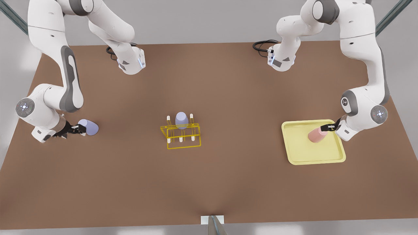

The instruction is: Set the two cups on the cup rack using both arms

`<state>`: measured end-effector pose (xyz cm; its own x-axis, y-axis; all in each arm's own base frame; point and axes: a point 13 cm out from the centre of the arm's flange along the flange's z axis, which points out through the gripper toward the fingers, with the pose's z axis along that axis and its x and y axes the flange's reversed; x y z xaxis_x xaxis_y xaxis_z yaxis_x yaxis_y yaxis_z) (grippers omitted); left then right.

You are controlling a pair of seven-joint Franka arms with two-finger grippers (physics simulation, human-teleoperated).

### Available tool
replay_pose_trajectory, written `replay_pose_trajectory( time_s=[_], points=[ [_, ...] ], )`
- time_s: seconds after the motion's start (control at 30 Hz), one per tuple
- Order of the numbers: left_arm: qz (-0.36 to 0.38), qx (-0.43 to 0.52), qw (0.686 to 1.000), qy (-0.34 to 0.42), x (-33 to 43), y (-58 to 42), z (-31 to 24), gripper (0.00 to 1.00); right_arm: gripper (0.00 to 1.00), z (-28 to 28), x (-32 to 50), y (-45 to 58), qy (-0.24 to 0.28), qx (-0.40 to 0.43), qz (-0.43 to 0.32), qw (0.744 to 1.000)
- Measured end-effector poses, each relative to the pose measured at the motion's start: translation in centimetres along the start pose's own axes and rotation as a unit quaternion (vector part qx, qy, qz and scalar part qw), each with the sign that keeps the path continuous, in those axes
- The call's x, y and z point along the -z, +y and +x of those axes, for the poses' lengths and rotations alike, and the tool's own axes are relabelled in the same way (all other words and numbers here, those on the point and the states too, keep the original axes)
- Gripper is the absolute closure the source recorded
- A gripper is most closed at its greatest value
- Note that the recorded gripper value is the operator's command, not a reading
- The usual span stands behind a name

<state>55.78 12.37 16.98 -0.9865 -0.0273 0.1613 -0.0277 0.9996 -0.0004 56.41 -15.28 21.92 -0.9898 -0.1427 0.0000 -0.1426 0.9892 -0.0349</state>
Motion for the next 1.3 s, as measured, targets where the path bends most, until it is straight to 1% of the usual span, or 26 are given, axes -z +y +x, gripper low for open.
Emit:
replay_pose_trajectory(
  time_s=[0.1,0.23,0.4,0.57,0.73,0.93,1.0,1.27,1.3],
  points=[
    [0.000,-0.023,1.000,0.009,-2.2,-0.9,0.6,0.00,0.00,1.6,-1.1,-0.2,-0.005,0.005,-0.002,1.000],
    [-0.005,-0.048,0.999,0.007,-4.4,-1.4,0.0,0.00,0.00,3.2,-3.3,-1.2,-0.004,0.010,-0.006,1.000],
    [-0.008,-0.065,0.998,0.008,-6.9,-1.1,-0.5,0.00,0.00,4.2,-5.3,-2.3,-0.004,0.017,-0.009,1.000],
    [-0.003,-0.069,0.998,0.006,-8.9,-0.9,-0.3,0.00,0.00,5.7,-7.1,-2.5,0.007,0.028,-0.014,0.999],
    [0.001,-0.071,0.997,-0.001,-9.4,-0.9,-0.3,0.00,0.00,8.4,-9.3,-2.2,0.022,0.036,-0.021,0.999],
    [0.001,-0.078,0.997,-0.006,-9.5,-0.8,-0.5,0.00,0.00,9.4,-11.0,-2.2,0.024,0.044,-0.023,0.998],
    [0.001,-0.081,0.997,-0.007,-9.6,-0.8,-0.5,0.08,0.00,9.9,-12.1,-2.0,0.027,0.046,-0.026,0.998],
    [-0.001,-0.088,0.996,-0.010,-9.3,-0.7,-0.7,0.09,0.00,10.7,-13.7,-2.2,0.023,0.052,-0.024,0.998],
    [-0.001,-0.089,0.996,-0.011,-9.2,-0.7,-0.7,0.12,0.00,10.8,-13.9,-2.2,0.023,0.053,-0.024,0.998]
  ],
)
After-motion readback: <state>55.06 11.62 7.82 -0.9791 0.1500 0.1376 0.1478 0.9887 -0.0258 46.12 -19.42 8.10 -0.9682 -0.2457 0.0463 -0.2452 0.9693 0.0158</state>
